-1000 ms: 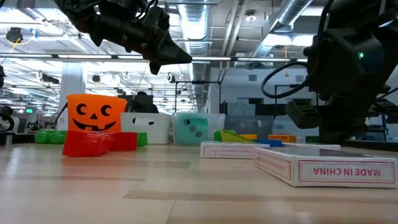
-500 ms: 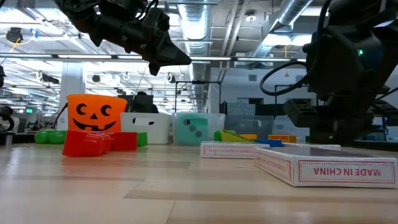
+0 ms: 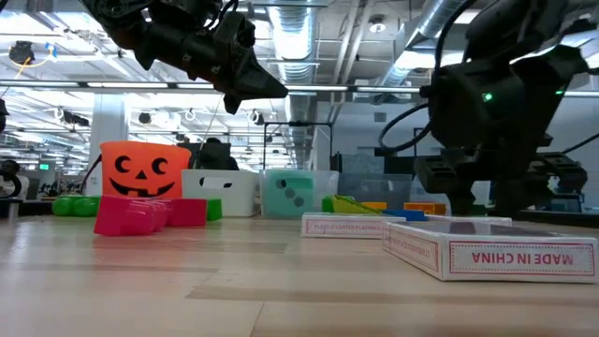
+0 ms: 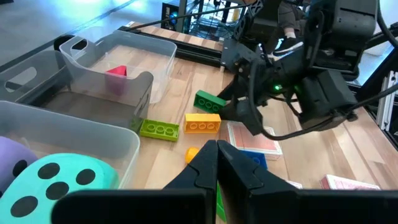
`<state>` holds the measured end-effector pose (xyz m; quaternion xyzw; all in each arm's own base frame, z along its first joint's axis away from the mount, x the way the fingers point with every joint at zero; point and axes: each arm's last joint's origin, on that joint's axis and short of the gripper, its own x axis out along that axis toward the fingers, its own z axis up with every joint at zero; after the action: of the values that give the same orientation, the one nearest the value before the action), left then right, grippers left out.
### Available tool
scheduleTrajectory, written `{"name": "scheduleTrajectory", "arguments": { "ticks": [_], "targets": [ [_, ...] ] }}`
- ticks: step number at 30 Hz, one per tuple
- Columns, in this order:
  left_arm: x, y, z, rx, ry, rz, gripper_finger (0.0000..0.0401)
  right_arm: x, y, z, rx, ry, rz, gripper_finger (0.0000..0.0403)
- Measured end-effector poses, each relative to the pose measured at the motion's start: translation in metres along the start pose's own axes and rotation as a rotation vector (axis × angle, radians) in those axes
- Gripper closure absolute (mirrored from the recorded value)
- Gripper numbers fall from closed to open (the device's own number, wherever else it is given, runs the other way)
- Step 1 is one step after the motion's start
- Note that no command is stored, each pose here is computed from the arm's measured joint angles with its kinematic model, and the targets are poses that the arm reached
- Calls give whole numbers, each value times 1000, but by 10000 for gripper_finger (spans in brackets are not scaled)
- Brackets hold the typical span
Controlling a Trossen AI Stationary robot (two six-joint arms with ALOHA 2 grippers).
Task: Pick & Place Toys
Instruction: Put the small green game piece into the right transparent bin
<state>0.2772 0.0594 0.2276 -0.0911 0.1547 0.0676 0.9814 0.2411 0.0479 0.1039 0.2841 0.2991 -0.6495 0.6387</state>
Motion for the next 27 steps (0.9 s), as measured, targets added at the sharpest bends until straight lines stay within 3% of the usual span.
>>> {"name": "scheduleTrajectory", "arguments": {
  "ticks": [10,14,20,27],
  "targets": [
    [0,0,-1,-1,8,1,401,12,3,14,30,3,-52,164],
    [0,0,-1,-1,8,1,401,13,3,15,34,3,-57,210],
    [0,0,-1,-1,8,1,401,13,3,15,9,2,-56,318],
    [0,0,-1,0,8,1,401,7,3,14,-12,-36,-50,315]
  ]
}}
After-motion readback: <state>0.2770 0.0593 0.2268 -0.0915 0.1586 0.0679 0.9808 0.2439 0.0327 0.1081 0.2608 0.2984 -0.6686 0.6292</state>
